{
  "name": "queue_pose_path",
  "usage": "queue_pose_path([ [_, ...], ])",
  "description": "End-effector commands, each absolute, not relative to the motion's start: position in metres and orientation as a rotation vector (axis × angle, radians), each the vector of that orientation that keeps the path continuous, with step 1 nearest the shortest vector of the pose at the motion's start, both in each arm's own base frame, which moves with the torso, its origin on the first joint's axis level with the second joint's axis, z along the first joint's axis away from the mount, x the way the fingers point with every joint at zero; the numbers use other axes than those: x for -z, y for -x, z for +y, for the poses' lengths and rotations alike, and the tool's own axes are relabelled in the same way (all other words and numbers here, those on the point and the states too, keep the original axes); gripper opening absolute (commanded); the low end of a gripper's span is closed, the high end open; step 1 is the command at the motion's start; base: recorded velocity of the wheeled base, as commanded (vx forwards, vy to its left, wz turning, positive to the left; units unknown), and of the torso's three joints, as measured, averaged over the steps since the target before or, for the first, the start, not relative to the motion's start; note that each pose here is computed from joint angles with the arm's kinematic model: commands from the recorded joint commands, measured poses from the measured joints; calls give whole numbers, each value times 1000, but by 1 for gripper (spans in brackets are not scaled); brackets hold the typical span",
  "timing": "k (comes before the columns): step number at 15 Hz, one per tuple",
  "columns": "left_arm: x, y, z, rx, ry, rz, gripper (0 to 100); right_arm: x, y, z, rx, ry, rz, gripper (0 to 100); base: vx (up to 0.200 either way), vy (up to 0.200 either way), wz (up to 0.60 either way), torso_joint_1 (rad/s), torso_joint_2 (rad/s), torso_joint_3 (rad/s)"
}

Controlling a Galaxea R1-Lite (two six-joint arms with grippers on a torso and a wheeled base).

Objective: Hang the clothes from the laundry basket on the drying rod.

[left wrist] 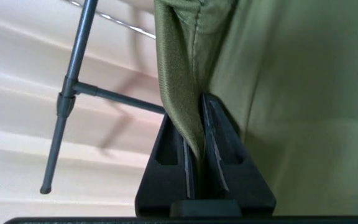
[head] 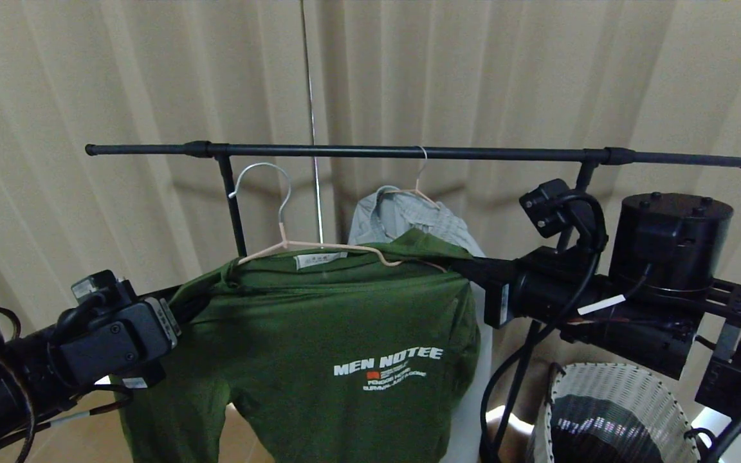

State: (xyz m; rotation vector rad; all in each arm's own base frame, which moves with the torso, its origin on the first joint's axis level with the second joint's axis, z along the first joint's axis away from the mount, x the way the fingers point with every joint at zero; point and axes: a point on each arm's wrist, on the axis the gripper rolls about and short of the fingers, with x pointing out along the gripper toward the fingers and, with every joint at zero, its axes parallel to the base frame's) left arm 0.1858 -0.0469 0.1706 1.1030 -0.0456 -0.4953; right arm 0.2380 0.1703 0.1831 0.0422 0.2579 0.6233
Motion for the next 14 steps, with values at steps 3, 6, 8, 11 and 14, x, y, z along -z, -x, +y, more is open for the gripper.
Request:
queue_pose_path([
  [3,-174,-188,-48,493,-1083,-57,0,-195,-214,179,-702,-38,256,100,0,0,0,0,0,0],
  [6,-176,-187,-55,524,-1030,-69,0,-193,-202,179,-728,-30,264,100,0,0,0,0,0,0],
  [8,-175,-182,-64,576,-1005,-87,0,-193,-206,182,-730,3,248,100,0,0,0,0,0,0],
  [11,-176,-181,-70,601,-996,-104,0,-194,-212,186,-745,155,177,100,0,0,0,0,0,0],
  [14,-177,-180,-76,625,-988,-118,0,-204,-222,196,-748,207,105,100,0,0,0,0,0,0],
])
